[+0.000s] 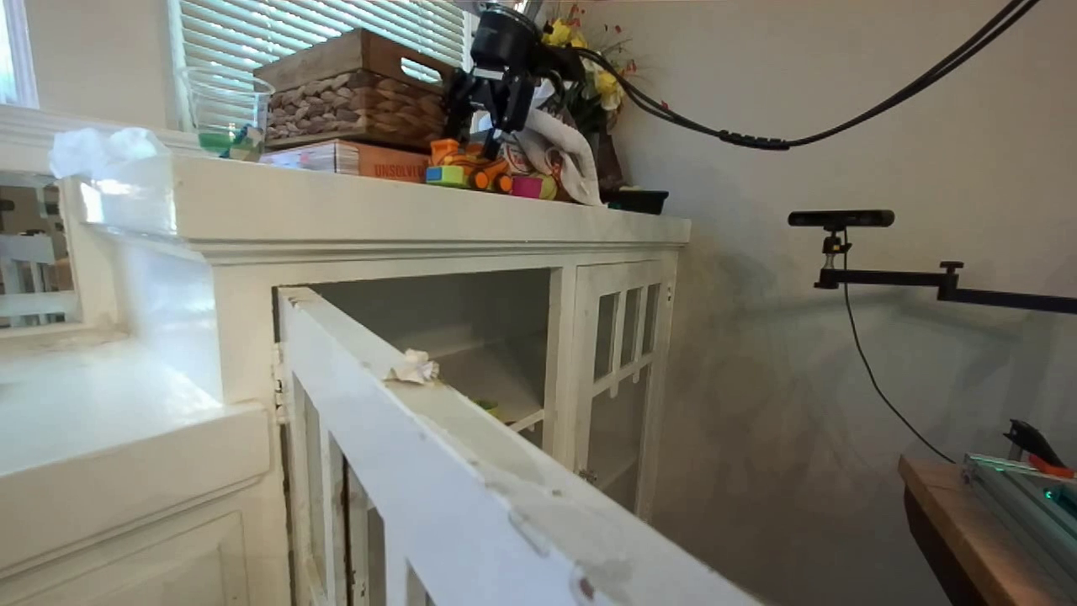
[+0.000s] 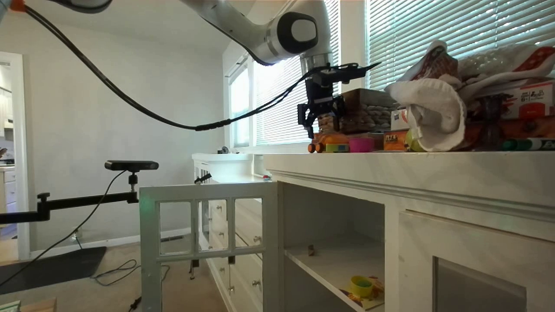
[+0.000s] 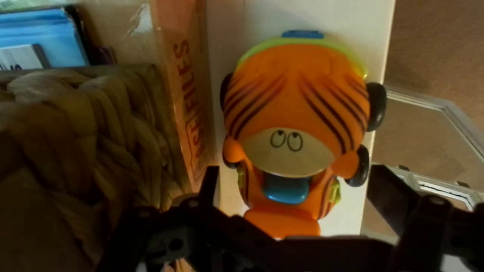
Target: Put the toy car in the cabinet
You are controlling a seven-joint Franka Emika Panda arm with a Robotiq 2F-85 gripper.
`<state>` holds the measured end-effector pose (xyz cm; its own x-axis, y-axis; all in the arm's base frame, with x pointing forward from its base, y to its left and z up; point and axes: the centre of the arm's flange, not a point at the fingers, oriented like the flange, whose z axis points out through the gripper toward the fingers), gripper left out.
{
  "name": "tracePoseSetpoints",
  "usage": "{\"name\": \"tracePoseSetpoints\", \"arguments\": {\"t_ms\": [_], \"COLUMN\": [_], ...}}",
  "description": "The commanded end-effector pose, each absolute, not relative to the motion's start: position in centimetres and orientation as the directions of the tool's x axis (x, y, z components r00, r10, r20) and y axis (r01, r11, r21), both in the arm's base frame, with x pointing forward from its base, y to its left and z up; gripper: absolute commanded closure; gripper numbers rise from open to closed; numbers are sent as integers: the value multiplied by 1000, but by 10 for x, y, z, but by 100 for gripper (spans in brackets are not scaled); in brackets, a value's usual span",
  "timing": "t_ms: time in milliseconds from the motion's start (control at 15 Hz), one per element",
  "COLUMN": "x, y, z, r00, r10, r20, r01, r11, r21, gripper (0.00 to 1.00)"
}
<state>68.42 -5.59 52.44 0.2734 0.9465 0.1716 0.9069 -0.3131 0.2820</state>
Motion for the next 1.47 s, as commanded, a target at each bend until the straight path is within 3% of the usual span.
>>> {"name": "tracePoseSetpoints", "arguments": {"t_ms": [0, 667, 733, 800, 1000, 1400], "x": [698, 703, 704, 704, 709, 710], "y": [-62, -62, -61, -61, -61, -56], "z": [525, 513, 511, 511, 512, 516], "r00": [243, 233, 234, 236, 238, 235], "r10": [963, 968, 967, 967, 966, 966], "r20": [121, 97, 99, 98, 100, 103], "r01": [924, 940, 941, 940, 937, 938], "r11": [-267, -249, -251, -253, -256, -253], "r21": [274, 232, 229, 229, 239, 235], "gripper": [0, 0, 9, 26, 46, 54]}}
